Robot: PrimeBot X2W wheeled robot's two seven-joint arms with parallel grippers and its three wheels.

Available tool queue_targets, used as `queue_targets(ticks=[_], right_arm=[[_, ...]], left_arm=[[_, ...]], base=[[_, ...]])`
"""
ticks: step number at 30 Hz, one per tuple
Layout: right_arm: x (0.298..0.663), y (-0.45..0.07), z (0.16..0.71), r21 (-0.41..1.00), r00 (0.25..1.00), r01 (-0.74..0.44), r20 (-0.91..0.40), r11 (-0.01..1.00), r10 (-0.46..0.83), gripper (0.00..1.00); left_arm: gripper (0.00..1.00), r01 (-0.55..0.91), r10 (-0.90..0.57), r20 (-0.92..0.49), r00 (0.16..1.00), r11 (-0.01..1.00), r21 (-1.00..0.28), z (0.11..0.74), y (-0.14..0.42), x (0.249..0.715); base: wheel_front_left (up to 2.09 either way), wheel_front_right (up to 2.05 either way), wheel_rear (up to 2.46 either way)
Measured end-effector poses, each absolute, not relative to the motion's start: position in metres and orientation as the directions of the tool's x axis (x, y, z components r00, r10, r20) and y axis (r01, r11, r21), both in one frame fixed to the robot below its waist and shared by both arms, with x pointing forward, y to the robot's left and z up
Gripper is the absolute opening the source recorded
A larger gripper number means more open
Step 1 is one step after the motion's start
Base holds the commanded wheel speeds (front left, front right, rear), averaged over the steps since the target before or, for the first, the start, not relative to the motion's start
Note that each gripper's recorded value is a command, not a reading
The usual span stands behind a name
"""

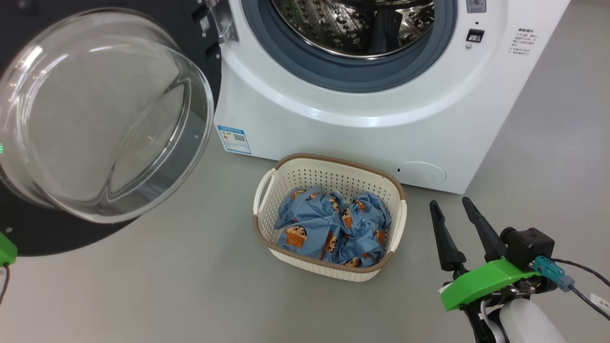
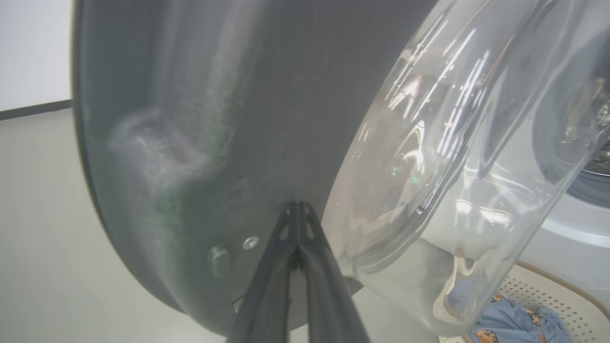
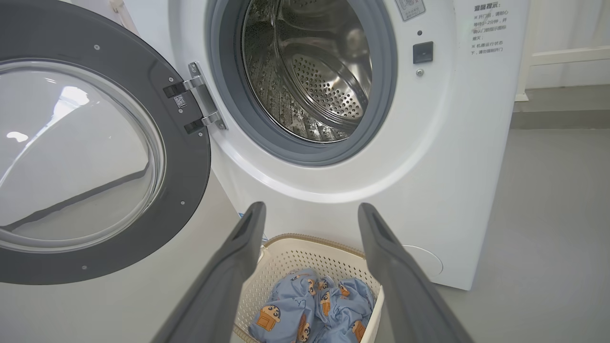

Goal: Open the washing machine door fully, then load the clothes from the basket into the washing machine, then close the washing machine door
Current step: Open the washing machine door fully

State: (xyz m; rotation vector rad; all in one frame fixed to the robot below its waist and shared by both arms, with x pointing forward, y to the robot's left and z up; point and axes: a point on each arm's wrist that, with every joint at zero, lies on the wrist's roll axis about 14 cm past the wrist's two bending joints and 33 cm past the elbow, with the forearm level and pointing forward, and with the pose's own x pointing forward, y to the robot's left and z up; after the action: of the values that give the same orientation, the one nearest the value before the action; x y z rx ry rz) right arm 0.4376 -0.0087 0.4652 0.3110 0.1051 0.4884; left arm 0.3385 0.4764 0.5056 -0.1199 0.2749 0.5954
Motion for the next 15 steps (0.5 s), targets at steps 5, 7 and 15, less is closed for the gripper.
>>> queue_targets(ticks=[5,7,15], right_arm=[[0.435,-0.012,0.473,0.311,0.883,-0.444,-0.008,0.840,0.469,1.00],[0.433,-0.014,0.474,0.308,0.884,-0.442,-0.009,0.843,0.467,1.00],[0.422,-0.017,0.481,0.296,0.884,-0.446,0.002,0.844,0.467,1.00]], left_arm=[[0.00,-0.553,0.526,-0.263,0.809,0.833,-0.033,0.508,0.473,0.334],[0.00,-0.549,0.523,-0.255,0.813,0.835,-0.035,0.508,0.472,0.331],[0.00,-0.506,0.483,-0.208,0.851,0.860,-0.071,0.507,0.452,0.325]], base=[[0.00,0.00,0.00],[0.00,0.00,0.00],[0.00,0.00,0.00]])
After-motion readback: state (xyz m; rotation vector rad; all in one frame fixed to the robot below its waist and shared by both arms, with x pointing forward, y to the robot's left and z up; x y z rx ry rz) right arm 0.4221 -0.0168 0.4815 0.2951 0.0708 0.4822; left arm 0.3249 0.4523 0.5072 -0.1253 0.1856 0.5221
